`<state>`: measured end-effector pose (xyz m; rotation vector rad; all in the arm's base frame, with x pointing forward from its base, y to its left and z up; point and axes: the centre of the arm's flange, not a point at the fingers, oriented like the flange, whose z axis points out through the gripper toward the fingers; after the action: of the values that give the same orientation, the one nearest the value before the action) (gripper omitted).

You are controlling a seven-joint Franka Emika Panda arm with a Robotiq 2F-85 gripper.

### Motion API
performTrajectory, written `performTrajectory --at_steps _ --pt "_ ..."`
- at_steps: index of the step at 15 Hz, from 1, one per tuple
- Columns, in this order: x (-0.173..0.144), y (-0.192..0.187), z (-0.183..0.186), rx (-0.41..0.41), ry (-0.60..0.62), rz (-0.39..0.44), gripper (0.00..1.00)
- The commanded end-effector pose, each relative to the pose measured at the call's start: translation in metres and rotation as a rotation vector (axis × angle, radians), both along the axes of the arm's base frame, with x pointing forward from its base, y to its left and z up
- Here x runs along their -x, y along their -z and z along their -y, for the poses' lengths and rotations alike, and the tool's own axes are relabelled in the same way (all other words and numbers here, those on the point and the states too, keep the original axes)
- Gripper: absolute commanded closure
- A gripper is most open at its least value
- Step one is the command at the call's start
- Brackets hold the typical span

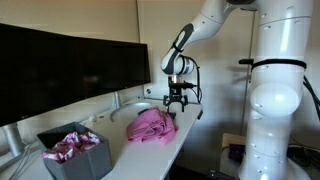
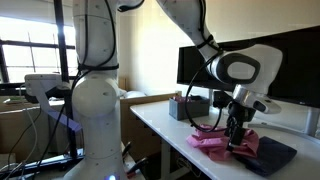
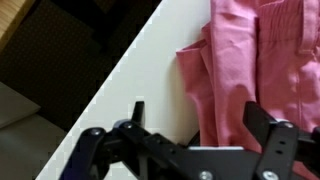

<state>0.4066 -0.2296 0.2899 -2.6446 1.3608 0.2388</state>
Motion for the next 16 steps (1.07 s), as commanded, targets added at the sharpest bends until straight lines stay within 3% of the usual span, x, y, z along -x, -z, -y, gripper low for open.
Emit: performTrajectory --at_steps 1,5,9,16 --pt "0.001 0.010 -0.014 -0.025 -0.036 0.032 0.00" --pt "-0.042 0.001 -0.065 -0.095 -0.042 0.085 0.00" --pt "-0.061 -0.005 -0.097 -0.117 -0.072 0.112 0.00" --pt "-0.069 -0.006 -0.097 -0.032 -0.109 0.132 0.00"
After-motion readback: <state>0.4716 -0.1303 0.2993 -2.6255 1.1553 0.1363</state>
